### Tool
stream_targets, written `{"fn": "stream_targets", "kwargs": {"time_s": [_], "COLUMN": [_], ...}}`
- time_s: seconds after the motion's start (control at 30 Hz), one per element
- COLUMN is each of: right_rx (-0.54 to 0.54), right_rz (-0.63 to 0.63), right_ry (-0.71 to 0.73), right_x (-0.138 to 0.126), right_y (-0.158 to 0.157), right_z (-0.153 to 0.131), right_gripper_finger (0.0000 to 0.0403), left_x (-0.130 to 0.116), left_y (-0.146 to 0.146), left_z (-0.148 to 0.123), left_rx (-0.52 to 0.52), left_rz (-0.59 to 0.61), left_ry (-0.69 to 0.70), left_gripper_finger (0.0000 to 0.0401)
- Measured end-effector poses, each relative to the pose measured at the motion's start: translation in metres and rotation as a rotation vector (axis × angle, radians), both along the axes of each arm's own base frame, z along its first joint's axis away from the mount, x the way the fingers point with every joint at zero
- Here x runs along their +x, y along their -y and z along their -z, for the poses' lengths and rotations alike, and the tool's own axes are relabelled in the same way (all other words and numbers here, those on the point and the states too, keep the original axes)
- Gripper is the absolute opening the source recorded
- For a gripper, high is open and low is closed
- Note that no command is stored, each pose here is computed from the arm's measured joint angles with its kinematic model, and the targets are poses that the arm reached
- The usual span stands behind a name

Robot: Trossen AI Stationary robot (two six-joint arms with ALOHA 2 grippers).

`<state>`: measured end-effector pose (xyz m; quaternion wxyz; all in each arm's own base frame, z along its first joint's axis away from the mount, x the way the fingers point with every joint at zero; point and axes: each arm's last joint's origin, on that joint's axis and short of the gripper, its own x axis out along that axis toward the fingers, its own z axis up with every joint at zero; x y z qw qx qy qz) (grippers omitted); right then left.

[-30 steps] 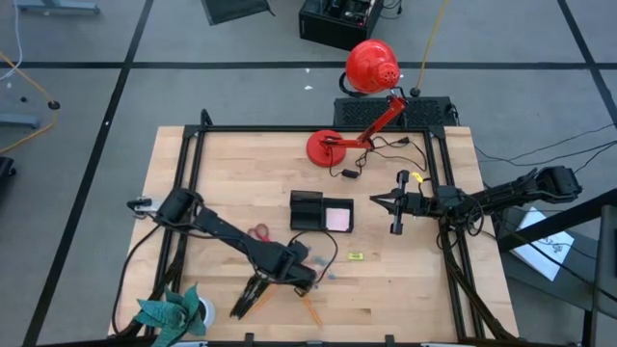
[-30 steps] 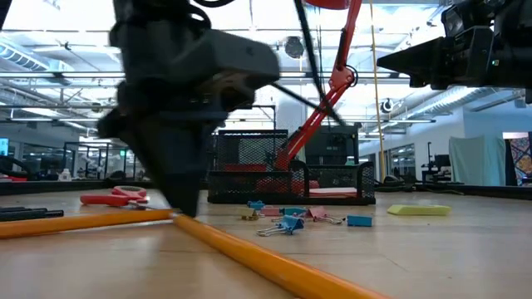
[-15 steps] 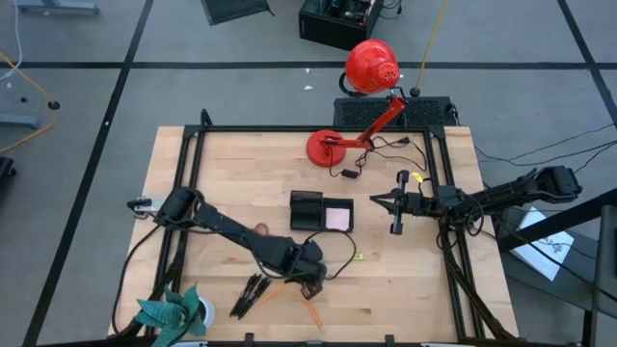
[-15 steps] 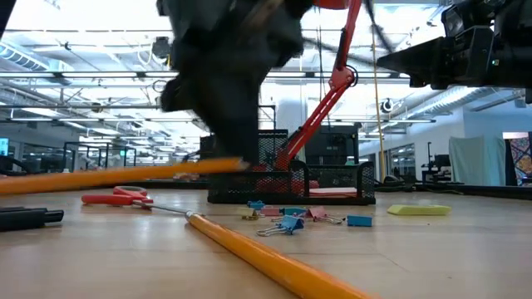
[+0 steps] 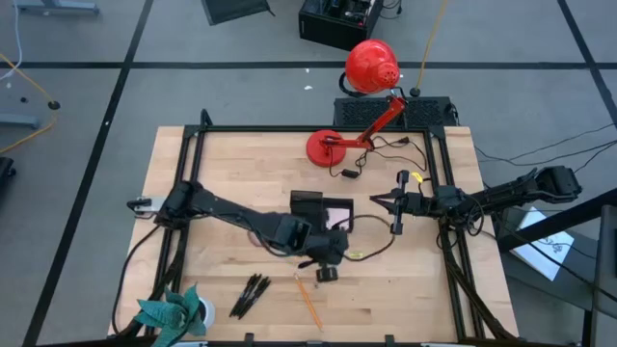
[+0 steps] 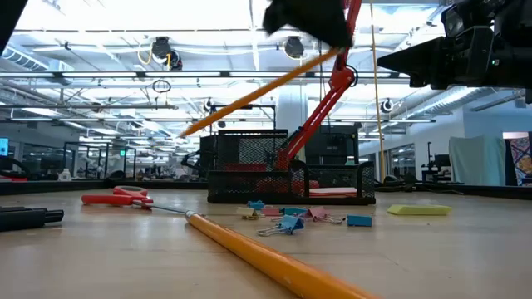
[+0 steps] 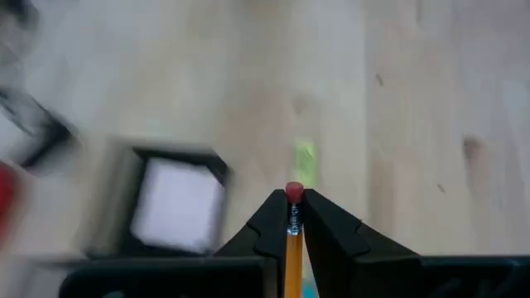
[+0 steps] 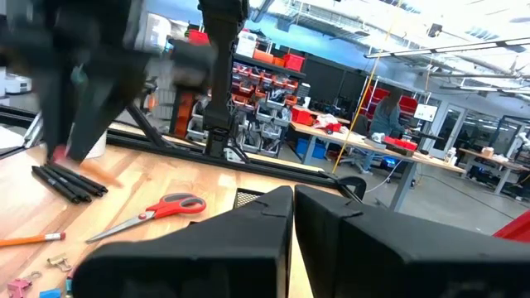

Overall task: Pick and place office supplies into organizer
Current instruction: Put the left pencil into the mesh desk organizer

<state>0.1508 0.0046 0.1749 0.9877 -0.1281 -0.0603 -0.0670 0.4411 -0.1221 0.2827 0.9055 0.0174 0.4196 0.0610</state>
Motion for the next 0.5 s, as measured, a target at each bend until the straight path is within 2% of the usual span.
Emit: {"fn": "stream_targets", "kwargs": {"time_s": [0.2,0.37,0.5], "right_rx": [0.001,0.001,0.008], "right_rz": [0.0,0.0,-0.001], "right_ry": [0.0,0.0,0.001], "right_x": [0.0,0.0,0.0], "right_y": [0.0,0.0,0.0], "right_z": [0.0,0.0,0.0], "right_gripper_finger": [0.0009,0.0009,0.0009], "left_x": [0.008,0.01,0.014], "left_y": [-0.019,-0.034,-0.052], "left_z": [-0.043,-0.065,-0.07], "left_rx": [0.233,0.343,0.38], "left_rz": [0.057,0.111,0.111], "left_ry": [0.105,0.138,0.143], "left_gripper_finger": [0.0017,0.0022,0.0035]}}
